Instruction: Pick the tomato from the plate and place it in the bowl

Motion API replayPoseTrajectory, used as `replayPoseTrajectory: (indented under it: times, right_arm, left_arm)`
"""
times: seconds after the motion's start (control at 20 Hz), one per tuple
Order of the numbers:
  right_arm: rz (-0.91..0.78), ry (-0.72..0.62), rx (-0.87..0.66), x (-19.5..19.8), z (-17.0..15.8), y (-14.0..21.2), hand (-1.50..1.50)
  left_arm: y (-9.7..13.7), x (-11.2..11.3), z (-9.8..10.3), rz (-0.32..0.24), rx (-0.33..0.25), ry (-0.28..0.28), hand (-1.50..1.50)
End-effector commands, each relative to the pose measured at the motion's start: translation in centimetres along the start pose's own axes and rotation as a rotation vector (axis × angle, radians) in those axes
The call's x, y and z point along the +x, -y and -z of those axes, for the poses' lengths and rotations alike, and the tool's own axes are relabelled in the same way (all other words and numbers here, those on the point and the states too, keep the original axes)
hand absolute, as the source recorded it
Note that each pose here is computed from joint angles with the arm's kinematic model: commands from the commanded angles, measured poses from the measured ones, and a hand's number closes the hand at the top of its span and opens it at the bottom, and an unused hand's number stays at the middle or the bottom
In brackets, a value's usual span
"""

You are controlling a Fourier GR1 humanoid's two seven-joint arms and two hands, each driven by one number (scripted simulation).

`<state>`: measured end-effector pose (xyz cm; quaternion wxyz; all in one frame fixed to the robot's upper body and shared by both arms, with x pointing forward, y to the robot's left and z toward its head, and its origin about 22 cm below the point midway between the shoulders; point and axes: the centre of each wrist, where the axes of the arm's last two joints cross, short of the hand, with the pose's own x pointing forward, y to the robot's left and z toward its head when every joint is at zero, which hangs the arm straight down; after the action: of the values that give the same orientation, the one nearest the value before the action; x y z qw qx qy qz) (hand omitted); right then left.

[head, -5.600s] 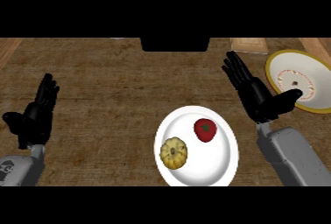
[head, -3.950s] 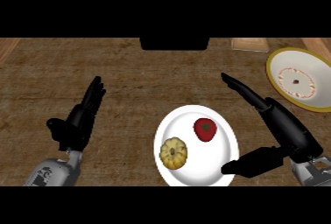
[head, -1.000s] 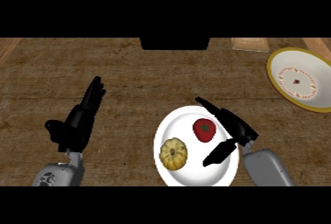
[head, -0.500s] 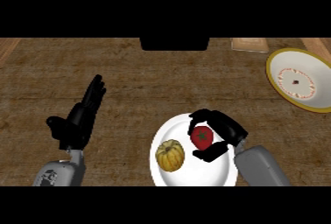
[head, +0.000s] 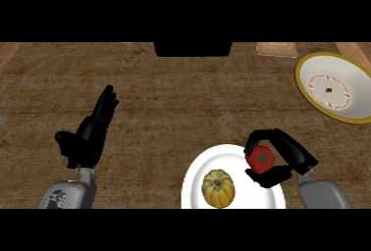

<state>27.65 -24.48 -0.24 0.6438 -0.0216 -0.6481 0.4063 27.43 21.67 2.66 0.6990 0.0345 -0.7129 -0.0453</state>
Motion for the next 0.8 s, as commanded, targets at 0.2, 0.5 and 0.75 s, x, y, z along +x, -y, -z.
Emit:
replayPoseTrajectory:
  times: [0.2,0.5,0.75]
  right_arm:
    - [0.085,0.157,-0.221,2.0,-4.7,2.7,1.5]
    - [-0.011,0.328,-0.417,6.1,-8.0,4.8,1.5]
    - [-0.088,0.324,-0.523,12.2,-10.4,6.1,1.5]
  left_arm:
    - [-1.3,-2.0,-0.4,0.018,0.005,0.005,0.0]
    - [-0.9,0.1,-0.4,-0.01,-0.007,-0.006,0.0]
    - [0.4,-0.3,-0.1,0.007,0.008,-0.018,0.0]
